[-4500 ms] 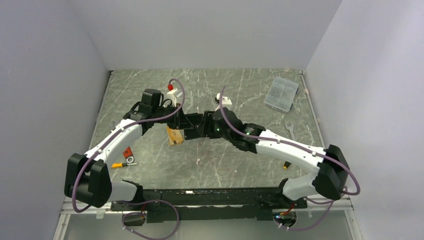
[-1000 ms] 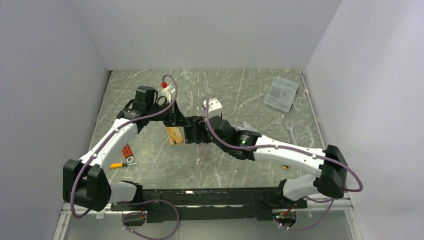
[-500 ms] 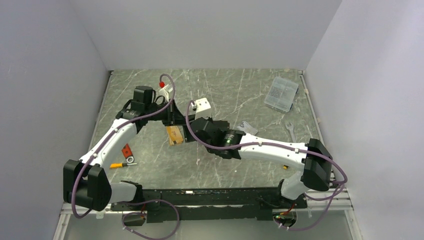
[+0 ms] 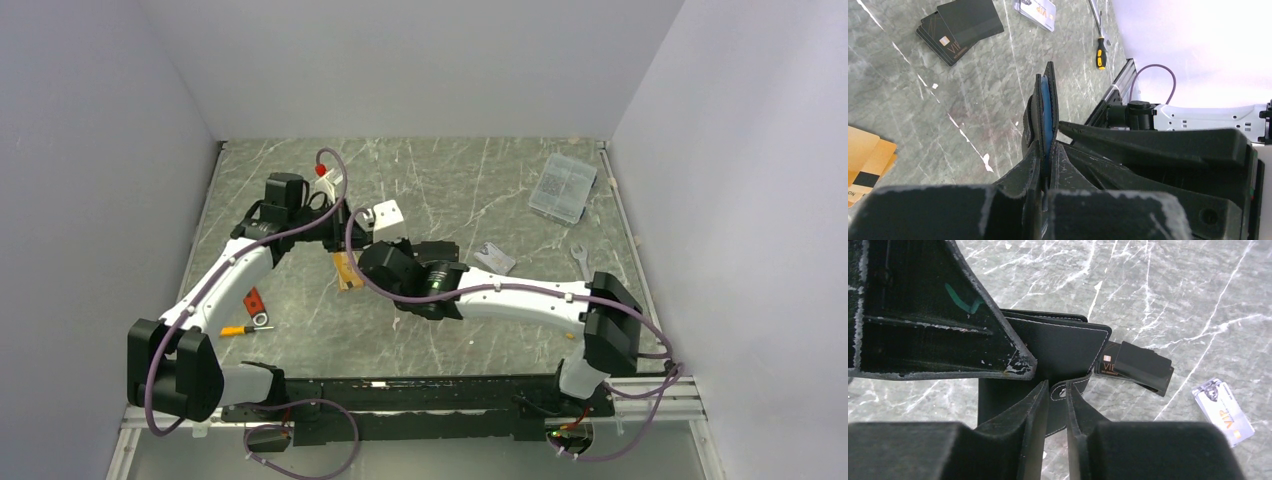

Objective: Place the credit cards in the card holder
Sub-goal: Open the card holder.

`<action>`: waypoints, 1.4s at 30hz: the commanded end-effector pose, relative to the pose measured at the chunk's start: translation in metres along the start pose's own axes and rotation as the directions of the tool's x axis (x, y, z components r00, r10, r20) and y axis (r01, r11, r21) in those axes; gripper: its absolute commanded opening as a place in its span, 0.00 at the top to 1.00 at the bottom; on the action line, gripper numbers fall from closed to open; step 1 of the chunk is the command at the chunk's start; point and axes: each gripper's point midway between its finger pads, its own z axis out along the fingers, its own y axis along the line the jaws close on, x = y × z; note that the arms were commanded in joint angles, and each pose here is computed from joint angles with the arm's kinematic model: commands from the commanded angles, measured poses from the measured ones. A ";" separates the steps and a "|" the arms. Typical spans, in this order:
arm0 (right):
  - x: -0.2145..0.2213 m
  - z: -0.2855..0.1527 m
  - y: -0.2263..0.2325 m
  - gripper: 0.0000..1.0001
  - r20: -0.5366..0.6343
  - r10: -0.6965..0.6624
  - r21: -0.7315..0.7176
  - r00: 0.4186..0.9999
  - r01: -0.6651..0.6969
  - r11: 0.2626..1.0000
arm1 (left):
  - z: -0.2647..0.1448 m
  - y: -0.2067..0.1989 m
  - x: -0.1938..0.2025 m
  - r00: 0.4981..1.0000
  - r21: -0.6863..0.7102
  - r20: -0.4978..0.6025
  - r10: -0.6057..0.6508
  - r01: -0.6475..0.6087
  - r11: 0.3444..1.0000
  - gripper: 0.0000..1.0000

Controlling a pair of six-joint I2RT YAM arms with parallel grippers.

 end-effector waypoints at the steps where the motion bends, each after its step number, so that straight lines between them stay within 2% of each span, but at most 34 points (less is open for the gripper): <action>1: 0.006 0.006 0.003 0.81 -0.020 -0.047 0.053 0.999 0.048 0.997 | -0.005 -0.031 -0.003 0.999 0.123 -0.003 0.032 -0.032 0.992 1.00; 7: 0.013 0.009 -0.010 1.00 -0.018 -0.054 0.133 0.998 0.055 0.990 | -0.005 -0.035 -0.003 1.000 0.148 -0.010 0.026 -0.025 0.989 1.00; 13: 0.014 0.005 -0.029 1.00 0.013 -0.031 0.223 0.999 0.028 0.974 | -0.006 -0.034 -0.004 0.999 0.138 -0.006 0.034 -0.033 0.990 1.00; 28: 0.019 -0.016 -0.073 1.00 0.062 0.044 0.303 0.997 -0.061 0.951 | -0.007 -0.027 -0.007 0.999 0.092 0.005 0.044 -0.044 0.995 1.00; 34: 0.018 -0.020 -0.081 1.00 0.065 0.073 0.289 0.995 -0.089 0.953 | -0.007 -0.027 -0.007 0.999 0.093 0.006 0.047 -0.048 0.995 1.00; 39: 0.019 -0.027 -0.080 1.00 0.054 0.158 0.146 0.986 -0.164 0.976 | -0.005 -0.026 -0.006 0.998 0.113 0.001 0.067 -0.067 0.991 1.00; 40: 0.019 -0.029 -0.083 1.00 0.043 0.196 0.111 0.980 -0.199 0.974 | -0.004 -0.024 -0.006 0.998 0.108 0.002 0.067 -0.067 0.992 1.00; 41: 0.018 -0.032 -0.086 0.89 0.032 0.236 0.073 0.971 -0.238 0.969 | -0.003 -0.022 -0.005 0.998 0.104 0.003 0.068 -0.068 0.992 1.00; 42: 0.015 -0.038 -0.087 0.71 0.033 0.275 0.027 0.961 -0.276 0.961 | -0.001 -0.019 -0.003 0.998 0.101 0.000 0.065 -0.065 0.993 1.00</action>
